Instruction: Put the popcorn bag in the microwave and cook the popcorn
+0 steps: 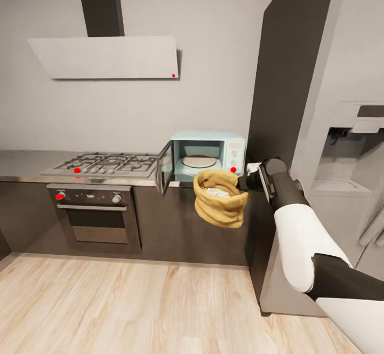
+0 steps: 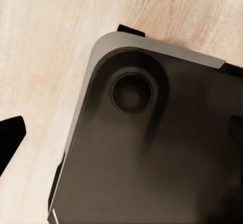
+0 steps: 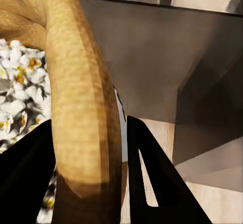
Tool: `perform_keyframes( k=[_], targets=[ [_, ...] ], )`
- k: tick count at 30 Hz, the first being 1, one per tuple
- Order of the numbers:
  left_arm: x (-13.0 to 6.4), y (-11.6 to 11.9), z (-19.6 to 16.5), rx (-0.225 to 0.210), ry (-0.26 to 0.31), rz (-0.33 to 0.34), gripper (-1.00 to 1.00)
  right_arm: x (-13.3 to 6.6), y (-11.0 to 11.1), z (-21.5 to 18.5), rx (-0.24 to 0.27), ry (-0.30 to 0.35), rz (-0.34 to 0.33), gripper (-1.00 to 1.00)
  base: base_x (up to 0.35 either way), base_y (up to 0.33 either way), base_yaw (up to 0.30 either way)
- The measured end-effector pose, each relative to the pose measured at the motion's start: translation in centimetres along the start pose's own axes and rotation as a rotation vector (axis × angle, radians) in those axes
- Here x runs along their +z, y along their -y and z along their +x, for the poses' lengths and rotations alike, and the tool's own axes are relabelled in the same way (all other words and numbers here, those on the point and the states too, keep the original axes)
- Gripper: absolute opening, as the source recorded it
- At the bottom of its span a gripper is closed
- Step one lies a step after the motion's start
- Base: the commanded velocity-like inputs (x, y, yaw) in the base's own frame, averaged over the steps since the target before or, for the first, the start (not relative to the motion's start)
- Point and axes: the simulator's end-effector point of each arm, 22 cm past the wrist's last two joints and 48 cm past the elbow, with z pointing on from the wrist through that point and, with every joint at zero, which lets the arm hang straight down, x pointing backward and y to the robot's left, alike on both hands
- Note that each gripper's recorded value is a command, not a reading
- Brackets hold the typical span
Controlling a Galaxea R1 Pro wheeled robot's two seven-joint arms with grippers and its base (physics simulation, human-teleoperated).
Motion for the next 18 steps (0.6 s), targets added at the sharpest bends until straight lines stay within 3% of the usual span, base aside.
perform_keyframes(
  k=[8,18],
  targets=[
    [0.0,-0.06,0.02,-0.001,0.0,0.0,1.0,-0.22,-0.23,-0.29,-0.012,0.007,0.004,-1.0,0.022,0.0,0.0],
    [-0.01,-0.18,0.14,-0.007,-0.009,0.002,1.0,-0.5,-0.24,-0.64,-0.018,0.016,0.01,-1.0,0.306,0.0,0.0]
  ],
)
